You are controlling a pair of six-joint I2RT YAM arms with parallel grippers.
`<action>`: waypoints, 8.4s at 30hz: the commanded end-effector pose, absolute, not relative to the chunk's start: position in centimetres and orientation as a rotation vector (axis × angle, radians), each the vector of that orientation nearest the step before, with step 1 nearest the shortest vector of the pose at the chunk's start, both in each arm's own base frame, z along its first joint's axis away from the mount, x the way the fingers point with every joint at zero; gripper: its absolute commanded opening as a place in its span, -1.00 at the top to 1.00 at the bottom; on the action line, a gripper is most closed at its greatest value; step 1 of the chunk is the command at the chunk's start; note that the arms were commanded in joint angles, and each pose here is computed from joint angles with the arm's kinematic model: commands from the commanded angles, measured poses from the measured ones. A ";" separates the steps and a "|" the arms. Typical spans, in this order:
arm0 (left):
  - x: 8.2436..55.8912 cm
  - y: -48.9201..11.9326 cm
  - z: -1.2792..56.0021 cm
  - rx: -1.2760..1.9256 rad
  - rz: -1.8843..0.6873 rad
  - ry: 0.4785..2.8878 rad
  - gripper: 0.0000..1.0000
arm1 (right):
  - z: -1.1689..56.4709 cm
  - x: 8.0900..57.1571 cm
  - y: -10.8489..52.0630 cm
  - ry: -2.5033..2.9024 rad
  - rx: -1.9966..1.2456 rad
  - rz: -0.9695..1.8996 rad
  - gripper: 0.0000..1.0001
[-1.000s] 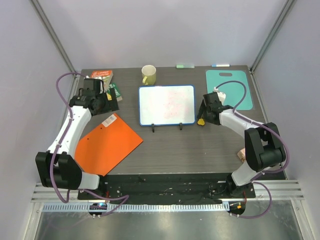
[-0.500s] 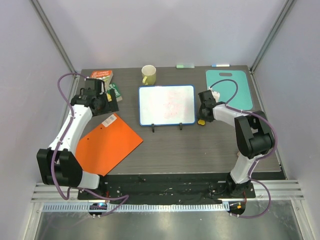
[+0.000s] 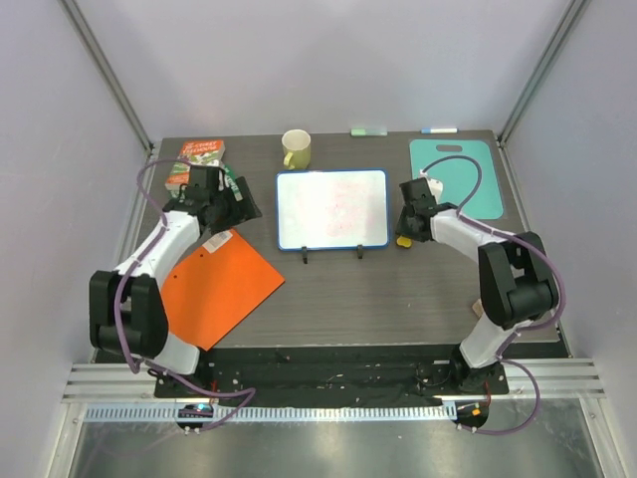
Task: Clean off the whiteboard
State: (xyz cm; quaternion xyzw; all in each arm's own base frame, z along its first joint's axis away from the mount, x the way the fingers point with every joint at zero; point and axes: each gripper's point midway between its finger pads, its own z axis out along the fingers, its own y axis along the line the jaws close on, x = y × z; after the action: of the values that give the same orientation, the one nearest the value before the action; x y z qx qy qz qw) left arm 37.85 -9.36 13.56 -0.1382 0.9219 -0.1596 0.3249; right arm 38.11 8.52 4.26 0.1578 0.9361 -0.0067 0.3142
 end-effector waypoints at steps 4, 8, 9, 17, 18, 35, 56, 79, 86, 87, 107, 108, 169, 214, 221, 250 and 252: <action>43.6 -14.0 14.9 -0.284 -0.764 2.086 -0.63 | 12.0 39.6 10.4 2.293 0.398 0.179 0.96; 44.5 -15.2 14.9 -0.236 -0.855 1.995 -0.56 | 14.6 40.5 12.4 2.236 0.345 0.277 0.97; 44.6 -15.7 15.1 -0.207 -0.886 1.996 -0.55 | 15.0 40.6 12.9 2.230 0.325 0.289 0.97; 46.1 -18.1 13.2 -0.157 -1.053 1.978 -0.57 | 15.3 42.5 17.0 2.196 0.220 0.390 0.97; 46.6 -18.3 13.5 -0.146 -1.068 1.971 -0.55 | 15.4 42.6 17.8 2.190 0.200 0.406 0.97; 45.9 -19.2 11.6 -0.089 -1.127 1.969 1.00 | 12.5 44.1 24.2 2.192 0.087 0.388 0.79; 45.3 -18.5 9.4 -0.117 -1.064 2.035 1.00 | 11.7 42.2 22.4 2.202 0.143 0.239 0.17; 44.6 -17.9 7.8 -0.121 -1.016 2.090 1.00 | 5.3 26.6 24.2 2.570 -0.220 0.226 0.60; 44.6 -18.0 7.7 -0.120 -1.021 2.101 1.00 | 4.0 25.4 24.6 2.617 -0.256 0.207 0.21; 44.5 -18.1 7.6 -0.119 -1.021 2.105 1.00 | 4.1 25.4 24.6 2.617 -0.257 0.203 0.14; 44.2 -18.3 6.9 -0.107 -1.024 2.135 1.00 | 3.8 25.0 23.8 2.633 -0.244 0.114 0.12; 44.3 -18.3 6.8 -0.108 -1.024 2.136 1.00 | 3.5 25.0 23.7 2.637 -0.241 0.108 0.13; 42.4 -19.0 4.3 -0.017 -0.940 2.180 1.00 | 6.4 42.5 27.6 2.161 -0.167 -0.055 0.98; 42.4 -19.1 4.2 -0.016 -0.944 2.180 1.00 | 3.8 39.4 21.4 2.242 0.089 -0.004 0.98; 42.4 -19.1 4.1 -0.018 -0.944 2.185 1.00 | 2.8 36.7 30.8 2.278 -0.084 0.199 0.98; 42.6 -19.1 3.9 -0.023 -0.946 2.197 1.00 | 1.1 36.6 23.1 2.328 0.207 -0.062 0.98; 42.6 -19.1 4.0 -0.023 -0.946 2.196 1.00 | 1.3 36.1 26.7 2.339 0.150 0.027 0.97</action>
State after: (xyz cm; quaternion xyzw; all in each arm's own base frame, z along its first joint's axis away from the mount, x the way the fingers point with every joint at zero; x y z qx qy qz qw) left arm 44.09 -19.65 9.53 -0.0254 0.8046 -0.4369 0.4014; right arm 39.87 19.55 7.32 0.1535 0.8619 -0.0521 0.4805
